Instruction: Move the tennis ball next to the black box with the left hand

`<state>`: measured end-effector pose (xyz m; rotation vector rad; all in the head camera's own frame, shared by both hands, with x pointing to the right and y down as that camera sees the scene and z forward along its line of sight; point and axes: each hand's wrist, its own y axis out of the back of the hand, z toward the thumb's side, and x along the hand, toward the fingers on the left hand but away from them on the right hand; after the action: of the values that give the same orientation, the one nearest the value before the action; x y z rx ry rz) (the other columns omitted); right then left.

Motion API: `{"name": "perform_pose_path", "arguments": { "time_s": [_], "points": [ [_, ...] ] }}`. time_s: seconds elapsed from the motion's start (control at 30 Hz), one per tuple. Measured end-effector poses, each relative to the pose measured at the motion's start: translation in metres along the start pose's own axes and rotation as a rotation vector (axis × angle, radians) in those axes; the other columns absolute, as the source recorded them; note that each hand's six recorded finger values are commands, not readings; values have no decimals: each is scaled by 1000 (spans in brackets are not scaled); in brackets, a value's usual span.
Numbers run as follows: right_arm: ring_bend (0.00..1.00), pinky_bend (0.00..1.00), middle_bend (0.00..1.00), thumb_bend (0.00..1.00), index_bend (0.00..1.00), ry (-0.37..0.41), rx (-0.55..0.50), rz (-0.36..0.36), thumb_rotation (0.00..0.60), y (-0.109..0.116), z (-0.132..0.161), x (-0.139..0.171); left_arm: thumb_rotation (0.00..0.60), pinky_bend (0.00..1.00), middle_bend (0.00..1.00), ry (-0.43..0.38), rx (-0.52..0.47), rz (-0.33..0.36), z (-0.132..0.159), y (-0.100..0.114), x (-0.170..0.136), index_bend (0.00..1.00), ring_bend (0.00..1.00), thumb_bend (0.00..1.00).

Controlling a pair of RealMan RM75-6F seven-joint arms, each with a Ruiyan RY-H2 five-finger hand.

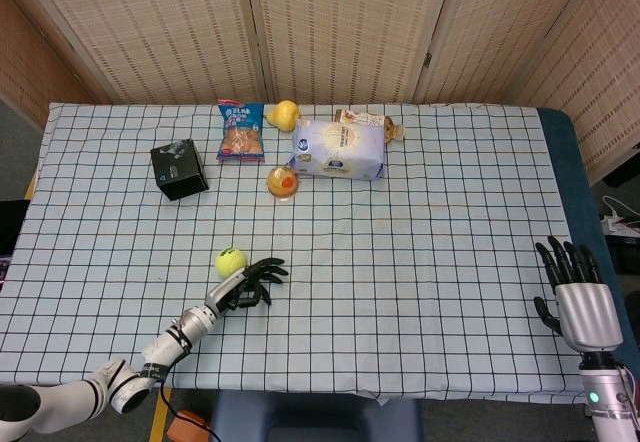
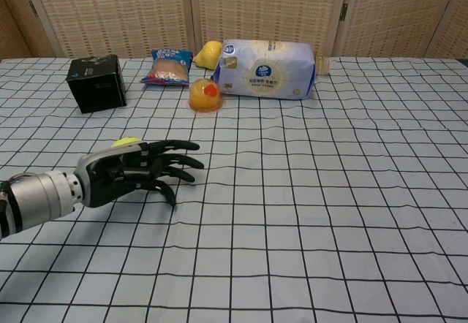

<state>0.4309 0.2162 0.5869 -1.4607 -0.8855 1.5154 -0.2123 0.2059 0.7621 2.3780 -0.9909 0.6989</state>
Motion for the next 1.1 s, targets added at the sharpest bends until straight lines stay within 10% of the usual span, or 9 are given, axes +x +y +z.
{"name": "perform_pose_path", "arguments": {
  "time_s": [1.1],
  "points": [
    [0, 50, 0, 272, 22, -36, 22, 32, 600, -10, -8, -7, 600, 450, 223, 39, 72, 20, -3, 41, 15, 162, 217, 840]
  ]
}}
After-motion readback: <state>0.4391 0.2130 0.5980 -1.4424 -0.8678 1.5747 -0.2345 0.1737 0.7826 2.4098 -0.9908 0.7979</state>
